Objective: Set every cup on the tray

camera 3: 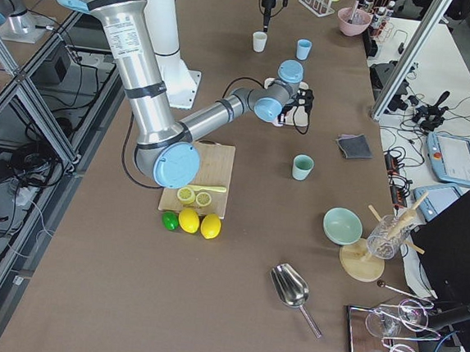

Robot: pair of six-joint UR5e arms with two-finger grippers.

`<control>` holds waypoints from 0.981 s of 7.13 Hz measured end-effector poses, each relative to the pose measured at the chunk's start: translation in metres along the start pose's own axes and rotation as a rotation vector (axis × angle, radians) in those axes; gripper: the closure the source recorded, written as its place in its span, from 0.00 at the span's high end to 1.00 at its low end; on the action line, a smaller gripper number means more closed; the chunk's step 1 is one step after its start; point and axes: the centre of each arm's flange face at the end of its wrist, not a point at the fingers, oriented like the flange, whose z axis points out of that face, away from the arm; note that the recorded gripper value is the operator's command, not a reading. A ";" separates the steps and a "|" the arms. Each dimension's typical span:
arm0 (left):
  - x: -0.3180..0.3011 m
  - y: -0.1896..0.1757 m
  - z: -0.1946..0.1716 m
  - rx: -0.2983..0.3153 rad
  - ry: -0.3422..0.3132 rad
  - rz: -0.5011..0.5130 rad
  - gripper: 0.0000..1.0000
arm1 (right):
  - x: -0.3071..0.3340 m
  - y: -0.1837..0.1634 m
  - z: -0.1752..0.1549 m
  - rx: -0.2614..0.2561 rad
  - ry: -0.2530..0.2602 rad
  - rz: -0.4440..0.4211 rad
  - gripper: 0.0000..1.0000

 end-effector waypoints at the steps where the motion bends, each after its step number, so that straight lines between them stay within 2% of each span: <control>1: 0.000 0.007 0.011 -0.008 -0.008 0.015 0.72 | -0.017 0.001 0.010 0.009 0.002 -0.003 0.00; 2: 0.000 0.011 0.018 -0.012 -0.014 0.022 0.18 | -0.032 0.005 0.019 0.015 0.004 0.000 0.00; 3: 0.000 0.013 0.023 -0.014 -0.015 0.028 0.00 | -0.046 0.010 0.029 0.021 0.007 0.002 0.00; 5: 0.002 0.012 0.028 -0.017 -0.015 0.029 0.00 | -0.067 0.012 0.039 0.027 0.027 0.005 0.00; 6: 0.011 0.008 0.026 -0.011 -0.003 0.035 0.00 | -0.077 0.012 0.041 0.021 0.045 0.010 0.48; 7: 0.028 0.000 0.023 -0.001 0.019 0.046 0.00 | -0.082 0.012 0.043 0.022 0.057 0.015 0.99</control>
